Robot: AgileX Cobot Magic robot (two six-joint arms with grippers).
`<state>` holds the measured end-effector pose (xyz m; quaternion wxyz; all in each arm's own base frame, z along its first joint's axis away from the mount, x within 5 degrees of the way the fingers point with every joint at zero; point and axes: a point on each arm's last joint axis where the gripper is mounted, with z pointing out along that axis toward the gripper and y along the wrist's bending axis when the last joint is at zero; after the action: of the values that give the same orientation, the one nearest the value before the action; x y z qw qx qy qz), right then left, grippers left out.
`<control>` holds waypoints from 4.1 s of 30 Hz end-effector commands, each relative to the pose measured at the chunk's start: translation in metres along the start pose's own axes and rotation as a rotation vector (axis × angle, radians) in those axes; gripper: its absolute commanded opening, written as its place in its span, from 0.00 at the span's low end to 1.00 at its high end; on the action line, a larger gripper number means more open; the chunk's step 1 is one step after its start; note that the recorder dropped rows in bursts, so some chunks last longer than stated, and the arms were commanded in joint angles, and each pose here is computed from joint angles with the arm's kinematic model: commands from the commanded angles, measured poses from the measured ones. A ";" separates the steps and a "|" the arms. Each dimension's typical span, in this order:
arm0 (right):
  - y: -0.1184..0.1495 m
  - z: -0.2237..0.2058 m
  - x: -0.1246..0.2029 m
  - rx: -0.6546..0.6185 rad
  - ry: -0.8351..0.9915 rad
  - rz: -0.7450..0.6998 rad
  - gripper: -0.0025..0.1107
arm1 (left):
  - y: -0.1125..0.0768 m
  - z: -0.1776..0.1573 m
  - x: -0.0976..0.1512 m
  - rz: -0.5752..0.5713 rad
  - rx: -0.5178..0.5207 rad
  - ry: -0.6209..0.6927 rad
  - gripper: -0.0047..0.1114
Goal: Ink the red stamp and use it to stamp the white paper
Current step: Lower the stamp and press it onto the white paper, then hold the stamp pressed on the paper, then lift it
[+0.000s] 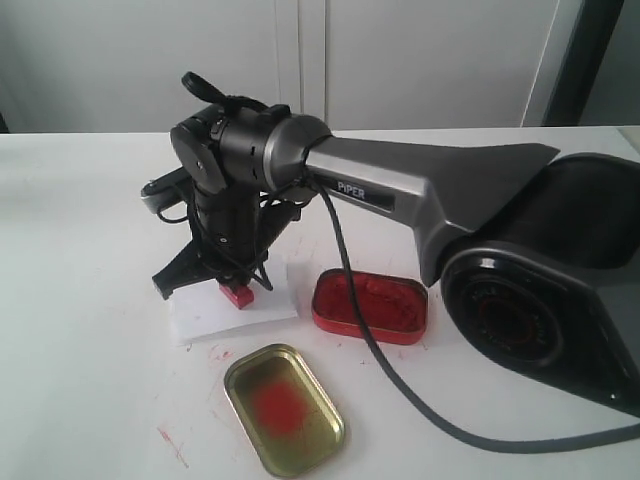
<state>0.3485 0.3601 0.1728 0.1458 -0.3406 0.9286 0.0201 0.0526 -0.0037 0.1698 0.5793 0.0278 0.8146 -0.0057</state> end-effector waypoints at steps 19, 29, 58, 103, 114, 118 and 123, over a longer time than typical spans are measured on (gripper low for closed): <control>-0.025 0.000 -0.003 -0.234 0.003 0.135 0.02 | 0.000 0.000 0.001 -0.005 0.001 -0.004 0.04; -0.036 0.002 -0.004 -0.296 0.002 0.162 0.02 | 0.000 0.000 0.001 -0.005 0.001 -0.004 0.04; -0.048 0.019 0.000 -0.377 0.045 0.219 0.02 | 0.000 0.000 0.001 -0.005 0.001 -0.004 0.04; -0.059 0.004 -0.004 -0.454 0.016 0.285 0.02 | 0.000 0.000 0.001 -0.005 0.001 -0.004 0.04; -0.067 0.016 0.000 -0.497 0.054 0.322 0.02 | 0.000 0.000 0.001 -0.005 0.001 -0.004 0.04; -0.067 0.015 -0.001 -0.496 0.048 0.323 0.02 | 0.000 0.000 0.001 -0.005 0.001 -0.004 0.04; -0.067 0.011 -0.002 -0.492 0.038 0.319 0.02 | 0.000 0.000 0.001 -0.005 0.001 -0.004 0.04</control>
<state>0.3945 0.3137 0.1594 0.0280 -0.2127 0.9422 0.2573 0.0526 -0.0037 0.1698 0.5793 0.0278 0.8146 -0.0057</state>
